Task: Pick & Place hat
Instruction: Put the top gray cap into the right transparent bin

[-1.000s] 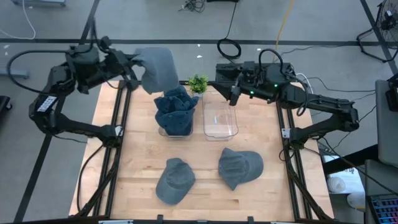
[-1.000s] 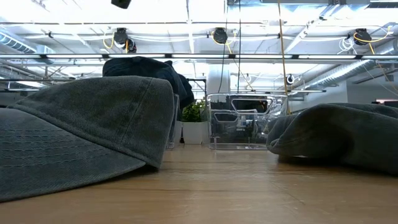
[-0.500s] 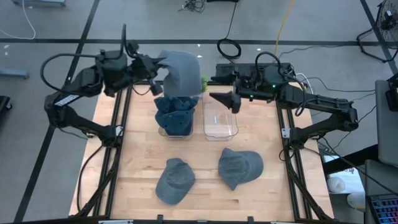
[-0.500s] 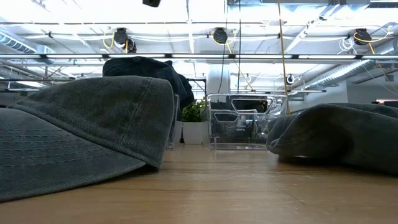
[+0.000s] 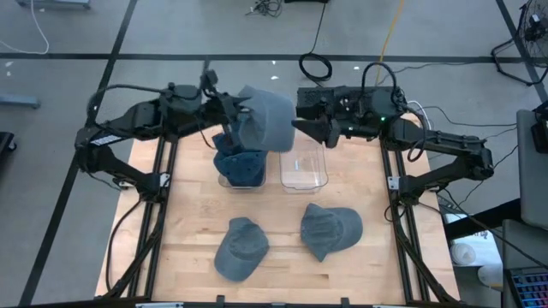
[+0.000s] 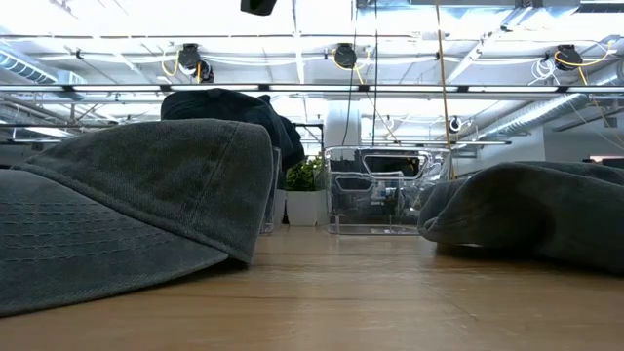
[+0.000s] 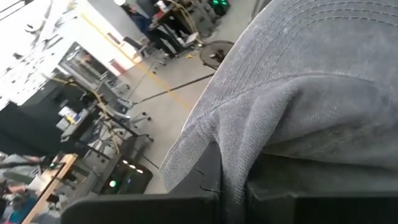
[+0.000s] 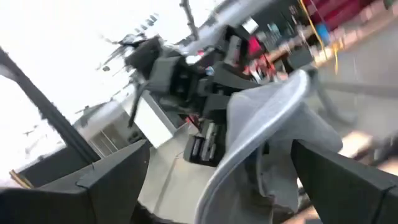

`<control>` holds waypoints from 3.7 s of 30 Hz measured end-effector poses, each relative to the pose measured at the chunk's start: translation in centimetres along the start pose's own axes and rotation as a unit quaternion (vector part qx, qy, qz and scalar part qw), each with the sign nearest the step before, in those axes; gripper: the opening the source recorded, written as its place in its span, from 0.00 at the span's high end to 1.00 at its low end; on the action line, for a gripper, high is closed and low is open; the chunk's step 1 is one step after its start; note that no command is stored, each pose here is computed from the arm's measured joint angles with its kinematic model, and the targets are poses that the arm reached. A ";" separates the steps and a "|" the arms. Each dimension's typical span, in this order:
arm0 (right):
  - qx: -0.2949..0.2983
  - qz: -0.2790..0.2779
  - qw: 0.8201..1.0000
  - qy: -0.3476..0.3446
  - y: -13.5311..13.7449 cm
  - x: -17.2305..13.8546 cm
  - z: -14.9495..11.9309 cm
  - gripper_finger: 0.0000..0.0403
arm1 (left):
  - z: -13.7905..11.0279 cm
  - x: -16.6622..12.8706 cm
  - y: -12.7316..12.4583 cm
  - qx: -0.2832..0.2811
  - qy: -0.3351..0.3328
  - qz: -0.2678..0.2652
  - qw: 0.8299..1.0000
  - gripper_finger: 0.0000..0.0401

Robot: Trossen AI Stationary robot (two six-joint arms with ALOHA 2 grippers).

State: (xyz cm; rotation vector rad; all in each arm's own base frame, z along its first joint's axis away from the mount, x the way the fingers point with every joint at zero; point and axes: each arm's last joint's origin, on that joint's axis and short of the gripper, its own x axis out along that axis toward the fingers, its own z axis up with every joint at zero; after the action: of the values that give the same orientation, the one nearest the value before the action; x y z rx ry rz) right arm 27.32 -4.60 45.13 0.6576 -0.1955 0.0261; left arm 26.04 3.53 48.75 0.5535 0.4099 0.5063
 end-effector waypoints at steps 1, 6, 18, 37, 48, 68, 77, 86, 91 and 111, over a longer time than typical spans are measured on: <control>0.026 -0.006 1.000 0.005 -0.1 0.0 -0.1 0.06 | 0.0 0.1 -0.3 0.005 0.004 -0.006 1.000 0.99; 0.136 -0.038 0.989 0.031 -0.6 0.0 -0.7 0.06 | 0.2 0.4 -1.9 0.017 0.012 -0.034 0.999 0.99; 0.170 -0.060 0.981 0.076 -0.8 -0.1 -1.7 0.15 | 0.8 0.8 -4.6 0.032 0.008 -0.074 0.997 0.99; 0.176 -0.085 0.976 0.096 -1.2 -0.3 -2.2 0.68 | 1.0 1.2 -4.7 0.027 0.017 -0.046 0.998 0.98; 0.145 -0.078 0.982 0.095 -1.2 -0.2 -2.1 0.99 | 0.9 1.2 -4.6 0.026 0.025 -0.028 0.999 0.94; 0.069 -0.066 0.993 0.070 -0.9 -2.4 0.2 1.00 | 0.7 -1.1 -3.0 -0.051 0.024 -0.010 0.998 0.53; 0.022 -0.052 0.995 0.077 -0.4 -5.0 1.8 1.00 | 0.2 -4.0 -0.8 -0.127 -0.003 -0.029 0.992 0.25; -0.140 -0.021 0.989 0.040 1.9 -8.5 3.4 1.00 | -0.1 -6.5 1.3 -0.205 -0.047 -0.068 0.975 0.14; -0.196 -0.009 0.980 0.026 2.8 -9.9 3.9 1.00 | -0.5 -7.8 2.5 -0.240 -0.069 -0.084 0.965 0.14; -0.268 0.100 0.938 -0.196 -1.2 -12.1 -1.5 1.00 | -0.4 -9.4 4.3 -0.257 -0.129 -0.083 0.954 0.14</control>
State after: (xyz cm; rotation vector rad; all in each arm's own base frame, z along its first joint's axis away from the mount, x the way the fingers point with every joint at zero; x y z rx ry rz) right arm 15.78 -4.15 40.97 0.0864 -0.6304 0.0355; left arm 16.85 1.65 53.12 0.0746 0.0641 0.3517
